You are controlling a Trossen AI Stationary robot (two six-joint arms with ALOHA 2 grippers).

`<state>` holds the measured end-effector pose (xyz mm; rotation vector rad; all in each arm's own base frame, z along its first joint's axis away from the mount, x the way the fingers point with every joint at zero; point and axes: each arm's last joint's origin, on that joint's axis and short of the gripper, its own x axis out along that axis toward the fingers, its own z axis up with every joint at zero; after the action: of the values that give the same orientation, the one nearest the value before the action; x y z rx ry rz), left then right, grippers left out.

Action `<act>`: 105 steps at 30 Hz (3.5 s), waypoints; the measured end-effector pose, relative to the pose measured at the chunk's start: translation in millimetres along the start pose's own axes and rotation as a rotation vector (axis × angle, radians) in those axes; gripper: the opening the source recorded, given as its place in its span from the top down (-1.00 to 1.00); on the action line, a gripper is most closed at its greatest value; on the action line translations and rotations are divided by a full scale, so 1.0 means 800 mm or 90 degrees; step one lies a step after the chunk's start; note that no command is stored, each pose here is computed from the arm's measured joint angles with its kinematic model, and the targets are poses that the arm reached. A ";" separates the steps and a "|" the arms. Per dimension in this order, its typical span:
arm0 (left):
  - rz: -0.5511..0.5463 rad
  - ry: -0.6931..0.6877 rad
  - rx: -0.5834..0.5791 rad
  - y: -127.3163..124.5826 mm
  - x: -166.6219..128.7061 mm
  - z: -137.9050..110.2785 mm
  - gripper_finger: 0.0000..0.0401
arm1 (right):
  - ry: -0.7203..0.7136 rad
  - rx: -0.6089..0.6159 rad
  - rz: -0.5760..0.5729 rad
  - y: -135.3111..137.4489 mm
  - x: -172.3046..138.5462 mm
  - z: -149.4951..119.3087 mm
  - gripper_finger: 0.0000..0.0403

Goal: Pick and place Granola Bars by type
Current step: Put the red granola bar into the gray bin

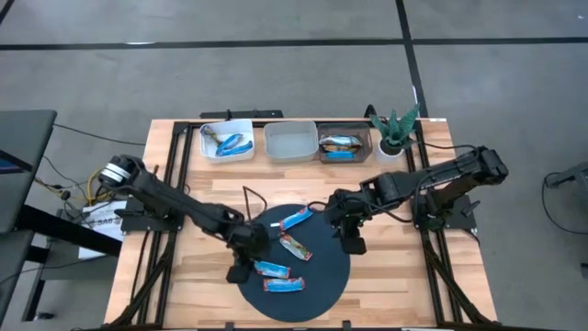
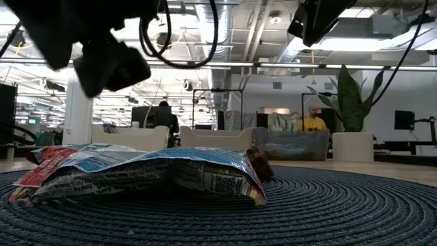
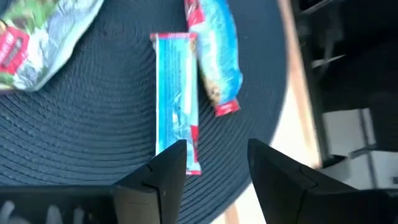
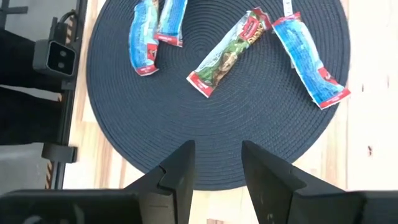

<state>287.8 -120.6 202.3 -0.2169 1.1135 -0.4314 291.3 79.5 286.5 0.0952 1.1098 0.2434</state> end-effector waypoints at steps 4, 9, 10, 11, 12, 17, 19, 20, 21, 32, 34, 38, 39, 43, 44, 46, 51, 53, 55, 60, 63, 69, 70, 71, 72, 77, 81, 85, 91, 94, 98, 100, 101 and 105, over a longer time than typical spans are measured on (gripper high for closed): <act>0.032 0.000 0.005 -0.002 0.020 -0.001 0.19 | 0.000 -0.001 0.001 0.001 0.000 0.000 0.39; 0.075 0.014 0.006 0.001 0.043 -0.005 0.19 | 0.000 -0.001 0.001 0.000 0.000 0.000 0.39; 0.083 0.020 0.007 0.002 0.048 -0.006 0.19 | 0.000 0.000 0.001 0.000 0.000 0.000 0.39; 0.091 0.029 0.007 0.004 0.053 -0.009 0.19 | 0.000 0.001 0.001 0.000 0.000 0.000 0.39; 0.094 0.038 0.008 0.005 0.058 -0.011 0.19 | 0.000 0.003 0.001 0.000 0.000 0.000 0.39; 0.125 0.056 0.013 0.009 0.075 -0.016 0.19 | 0.000 0.011 0.001 0.000 0.000 0.000 0.39; 0.127 0.058 0.014 0.010 0.078 -0.017 0.19 | -0.001 0.011 0.001 0.000 0.000 0.000 0.39; 0.127 0.058 0.015 0.010 0.078 -0.017 0.19 | -0.001 0.011 0.002 0.000 0.000 0.000 0.39; 0.126 0.056 0.016 0.010 0.078 -0.016 0.19 | -0.001 0.011 0.002 0.000 0.000 0.000 0.39; 0.108 0.027 -0.039 0.007 0.075 -0.011 0.58 | -0.002 0.012 0.002 0.001 0.000 0.000 0.39; 0.092 0.007 -0.048 0.005 0.071 -0.006 0.68 | -0.002 0.012 0.002 0.001 0.000 0.000 0.39; 0.080 -0.041 -0.089 0.005 0.056 0.004 0.77 | -0.002 0.012 0.002 0.001 0.000 0.000 0.39; 0.086 -0.056 -0.102 0.006 0.050 0.007 0.77 | -0.002 0.012 0.002 0.001 0.000 0.000 0.39; 0.134 -0.133 -0.181 0.016 0.021 0.018 0.72 | 0.002 0.013 0.000 0.000 0.000 0.000 0.39; 0.148 -0.158 -0.205 0.019 0.012 0.022 0.72 | 0.002 0.014 0.000 -0.001 0.000 0.000 0.39; 0.181 -0.215 -0.255 0.026 -0.008 0.028 0.72 | 0.001 0.018 -0.002 -0.003 0.000 0.000 0.39; 0.263 -0.349 -0.345 0.052 -0.059 0.039 0.76 | -0.023 0.048 -0.046 -0.013 -0.002 0.004 0.39; 0.287 -0.384 -0.360 0.064 -0.078 0.041 0.76 | -0.048 0.054 -0.069 -0.018 -0.002 0.009 0.39; 0.309 -0.411 -0.368 0.075 -0.095 0.042 0.76 | -0.075 0.066 -0.098 -0.023 -0.004 0.014 0.39; 0.350 -0.464 -0.416 0.106 -0.130 0.041 0.75 | -0.138 0.097 -0.230 -0.039 -0.008 0.022 0.39; 0.377 -0.476 -0.449 0.129 -0.141 0.038 0.76 | -0.172 0.116 -0.306 -0.049 -0.012 0.026 0.39; 0.426 -0.489 -0.509 0.182 -0.166 0.029 0.77 | -0.206 0.160 -0.335 -0.069 -0.017 0.032 0.39; 0.431 -0.496 -0.517 0.191 -0.172 0.027 0.77 | -0.214 0.165 -0.339 -0.072 -0.018 0.033 0.39; 0.431 -0.498 -0.522 0.199 -0.178 0.024 0.77 | -0.221 0.169 -0.346 -0.075 -0.019 0.034 0.39; 0.432 -0.499 -0.527 0.207 -0.183 0.021 0.77 | -0.230 0.174 -0.352 -0.078 -0.020 0.036 0.39; 0.388 -0.513 -0.529 0.238 -0.202 0.013 0.77 | -0.272 0.200 -0.362 -0.094 -0.027 0.043 0.39; 0.358 -0.488 -0.535 0.259 -0.199 0.010 0.77 | -0.284 0.215 -0.371 -0.105 -0.030 0.044 0.39; 0.344 -0.464 -0.514 0.281 -0.193 0.025 0.77 | -0.284 0.224 -0.375 -0.112 -0.032 0.044 0.39; 0.387 -0.416 -0.481 0.313 -0.198 0.051 0.76 | -0.284 0.227 -0.376 -0.114 -0.033 0.043 0.39; 0.398 -0.382 -0.491 0.325 -0.203 0.054 0.73 | -0.283 0.226 -0.375 -0.114 -0.032 0.043 0.39; 0.383 -0.350 -0.486 0.339 -0.205 0.053 0.61 | -0.283 0.226 -0.375 -0.114 -0.032 0.043 0.39; 0.374 -0.350 -0.488 0.344 -0.206 0.052 0.51 | -0.282 0.226 -0.374 -0.114 -0.032 0.043 0.39; 0.376 -0.351 -0.492 0.346 -0.206 0.051 0.46 | -0.282 0.226 -0.373 -0.114 -0.032 0.043 0.39; 0.374 -0.357 -0.505 0.350 -0.209 0.049 0.31 | -0.281 0.225 -0.373 -0.114 -0.032 0.043 0.39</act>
<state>324.0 202.1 249.9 -0.6371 0.6902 0.5925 324.6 -13.3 306.5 0.1262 0.6898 -0.4829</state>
